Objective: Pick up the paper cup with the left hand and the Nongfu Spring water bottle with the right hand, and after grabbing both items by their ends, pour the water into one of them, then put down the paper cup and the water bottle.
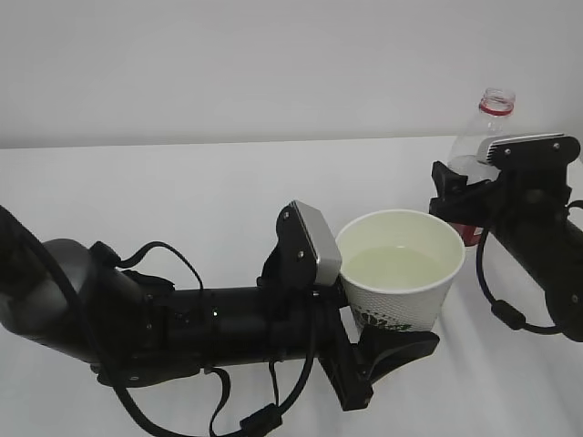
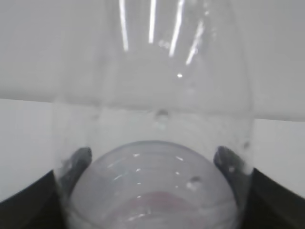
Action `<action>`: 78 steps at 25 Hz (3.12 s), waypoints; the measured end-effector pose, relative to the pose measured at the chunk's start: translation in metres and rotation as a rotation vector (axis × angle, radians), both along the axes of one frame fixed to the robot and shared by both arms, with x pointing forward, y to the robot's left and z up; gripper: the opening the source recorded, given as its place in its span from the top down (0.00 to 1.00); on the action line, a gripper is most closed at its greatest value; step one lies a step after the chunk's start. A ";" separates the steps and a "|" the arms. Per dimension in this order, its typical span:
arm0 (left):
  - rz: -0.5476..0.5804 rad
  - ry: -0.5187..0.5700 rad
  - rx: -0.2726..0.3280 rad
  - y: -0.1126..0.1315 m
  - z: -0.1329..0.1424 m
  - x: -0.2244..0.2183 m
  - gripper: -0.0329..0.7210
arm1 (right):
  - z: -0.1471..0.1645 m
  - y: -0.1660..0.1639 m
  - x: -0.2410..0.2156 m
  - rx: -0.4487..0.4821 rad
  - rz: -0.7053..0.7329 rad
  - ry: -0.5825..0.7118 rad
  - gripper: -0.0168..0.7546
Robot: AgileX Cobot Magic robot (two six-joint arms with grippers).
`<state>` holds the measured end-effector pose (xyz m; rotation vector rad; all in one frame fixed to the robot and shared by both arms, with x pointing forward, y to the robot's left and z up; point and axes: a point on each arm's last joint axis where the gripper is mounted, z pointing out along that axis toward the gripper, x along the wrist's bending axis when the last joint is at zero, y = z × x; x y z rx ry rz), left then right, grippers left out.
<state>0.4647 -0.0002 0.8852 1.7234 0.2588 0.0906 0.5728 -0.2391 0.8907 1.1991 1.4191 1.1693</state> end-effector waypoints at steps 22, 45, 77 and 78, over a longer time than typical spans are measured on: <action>0.000 0.000 0.000 0.000 0.000 0.000 0.28 | -0.002 -0.005 -0.025 -0.012 0.007 0.050 0.19; 0.188 0.010 -0.043 0.005 0.003 0.016 0.28 | 0.035 -0.020 -0.100 -0.007 0.007 0.025 0.20; 0.607 0.056 0.050 0.082 -0.025 0.037 0.28 | 0.056 -0.022 -0.122 -0.023 0.039 -0.058 0.21; 0.625 0.060 0.058 0.087 -0.026 0.038 0.28 | 0.056 -0.022 -0.122 -0.024 0.041 -0.058 0.21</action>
